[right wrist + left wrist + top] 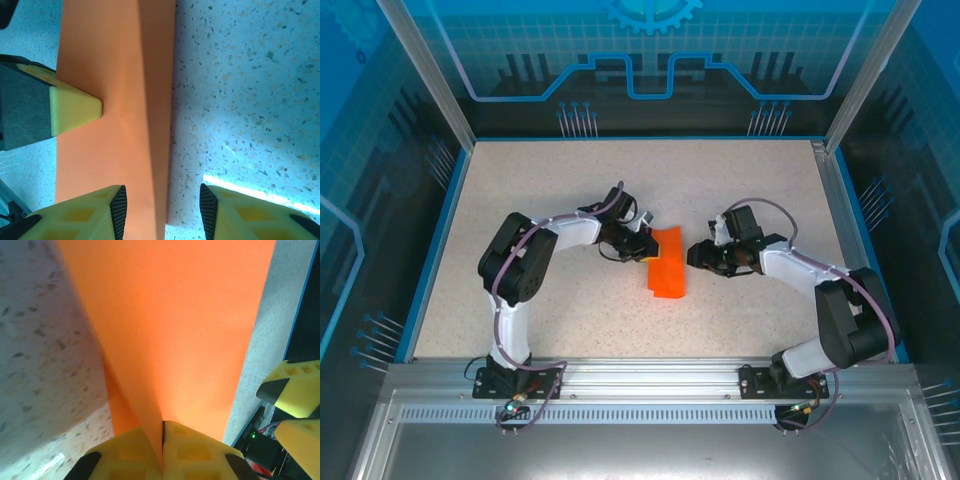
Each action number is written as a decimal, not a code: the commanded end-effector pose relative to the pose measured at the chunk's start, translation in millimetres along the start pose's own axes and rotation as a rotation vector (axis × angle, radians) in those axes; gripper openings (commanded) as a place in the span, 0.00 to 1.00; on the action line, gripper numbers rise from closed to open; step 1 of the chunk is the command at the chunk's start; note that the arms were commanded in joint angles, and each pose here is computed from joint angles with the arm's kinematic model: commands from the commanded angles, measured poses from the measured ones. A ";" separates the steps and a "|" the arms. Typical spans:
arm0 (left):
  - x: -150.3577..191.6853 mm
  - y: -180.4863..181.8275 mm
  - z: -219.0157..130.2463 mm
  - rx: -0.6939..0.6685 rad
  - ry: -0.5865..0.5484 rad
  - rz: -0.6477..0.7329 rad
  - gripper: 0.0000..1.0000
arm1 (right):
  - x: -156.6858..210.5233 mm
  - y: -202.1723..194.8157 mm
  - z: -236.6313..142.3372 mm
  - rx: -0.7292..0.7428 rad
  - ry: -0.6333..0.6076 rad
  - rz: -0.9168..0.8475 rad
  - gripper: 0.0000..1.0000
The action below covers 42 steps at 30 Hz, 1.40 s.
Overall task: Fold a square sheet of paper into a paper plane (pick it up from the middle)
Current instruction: Fold the triangle a second time at the center of the table.
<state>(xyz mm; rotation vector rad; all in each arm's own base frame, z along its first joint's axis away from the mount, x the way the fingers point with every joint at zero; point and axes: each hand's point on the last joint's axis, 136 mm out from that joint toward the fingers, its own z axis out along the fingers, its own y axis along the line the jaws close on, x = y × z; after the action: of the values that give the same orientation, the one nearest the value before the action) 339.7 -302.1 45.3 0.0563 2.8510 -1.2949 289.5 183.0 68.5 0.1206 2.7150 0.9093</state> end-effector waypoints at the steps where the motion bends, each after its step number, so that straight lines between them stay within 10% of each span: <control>1: 6.1 -17.8 -14.2 0.027 0.033 0.060 0.07 | 3.5 12.5 -2.2 -0.020 -0.025 -0.072 0.50; 10: -5.6 -49.4 -18.4 0.145 0.020 0.076 0.07 | 7.6 1.3 -1.6 0.089 -0.024 -0.059 0.51; 32: 9.2 -80.4 -94.8 -0.277 -0.008 0.315 0.06 | -2.9 -2.8 -29.3 0.131 -0.162 -0.039 0.53; 42: 5.4 -67.5 -45.9 -0.230 0.020 0.224 0.07 | -2.7 -1.9 -30.8 0.124 -0.167 -0.038 0.54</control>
<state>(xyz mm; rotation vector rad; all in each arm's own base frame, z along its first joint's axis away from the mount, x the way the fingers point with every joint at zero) 333.0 -303.9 145.9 0.4418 2.8421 -0.8829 285.2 165.3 92.1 0.1436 2.6115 0.6960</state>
